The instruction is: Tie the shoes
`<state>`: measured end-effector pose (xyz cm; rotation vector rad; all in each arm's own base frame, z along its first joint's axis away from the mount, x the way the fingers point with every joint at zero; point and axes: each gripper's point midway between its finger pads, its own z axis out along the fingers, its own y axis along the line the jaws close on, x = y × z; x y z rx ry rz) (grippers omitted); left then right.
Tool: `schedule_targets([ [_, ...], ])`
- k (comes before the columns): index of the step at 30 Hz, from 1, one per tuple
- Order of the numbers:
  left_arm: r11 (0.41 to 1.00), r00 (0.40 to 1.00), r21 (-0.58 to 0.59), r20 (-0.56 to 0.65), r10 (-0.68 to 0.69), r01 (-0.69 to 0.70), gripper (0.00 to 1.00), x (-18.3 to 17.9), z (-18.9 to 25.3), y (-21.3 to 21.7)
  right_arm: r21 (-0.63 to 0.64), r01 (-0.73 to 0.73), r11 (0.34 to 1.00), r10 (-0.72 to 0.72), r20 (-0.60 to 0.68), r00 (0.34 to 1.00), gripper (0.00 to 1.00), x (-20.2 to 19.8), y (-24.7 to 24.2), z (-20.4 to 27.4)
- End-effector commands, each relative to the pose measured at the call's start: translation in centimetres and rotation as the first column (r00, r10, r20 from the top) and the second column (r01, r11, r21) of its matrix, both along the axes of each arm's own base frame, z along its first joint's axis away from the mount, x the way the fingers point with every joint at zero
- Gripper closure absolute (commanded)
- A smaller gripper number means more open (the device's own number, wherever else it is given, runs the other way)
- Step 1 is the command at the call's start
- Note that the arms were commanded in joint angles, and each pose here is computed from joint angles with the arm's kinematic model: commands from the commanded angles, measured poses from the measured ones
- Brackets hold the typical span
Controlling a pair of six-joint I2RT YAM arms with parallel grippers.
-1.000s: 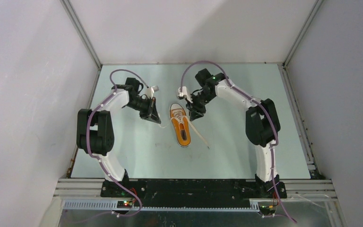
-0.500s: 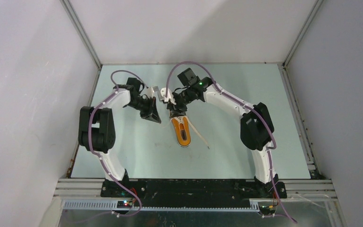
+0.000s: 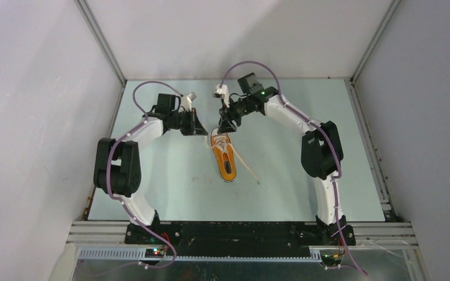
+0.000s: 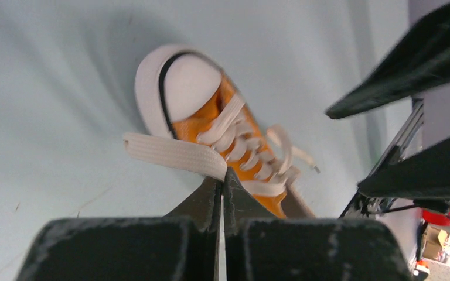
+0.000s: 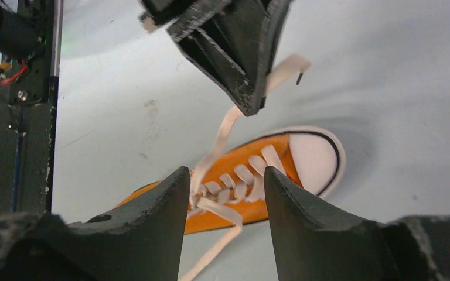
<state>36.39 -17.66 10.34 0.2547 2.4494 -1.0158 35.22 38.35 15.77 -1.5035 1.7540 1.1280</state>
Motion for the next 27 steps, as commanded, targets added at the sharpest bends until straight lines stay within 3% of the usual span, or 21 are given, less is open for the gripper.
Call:
schedule_targets([
  [1,0.986,0.98,-0.163,0.197,0.01,0.022,1.0,2.8,6.2,-2.9,0.034,0.081,0.996,-0.078,-0.092,0.993,0.47,1.3,-0.2,1.5],
  [8,0.977,0.967,-0.21,0.253,0.009,0.045,1.0,3.1,8.9,-3.6,0.026,0.114,0.993,-0.107,-0.2,0.974,0.44,1.0,-0.1,0.2],
  [15,0.945,0.948,-0.28,0.307,-0.08,0.17,1.0,1.6,11.2,-4.5,0.056,0.114,0.992,-0.096,-0.257,0.962,0.44,1.0,0.8,-0.1],
  [27,0.96,0.951,-0.235,0.3,-0.076,0.151,1.0,0.2,11.0,-2.8,0.046,0.138,0.989,-0.115,-0.335,0.935,0.49,0.2,2.7,-1.4],
])
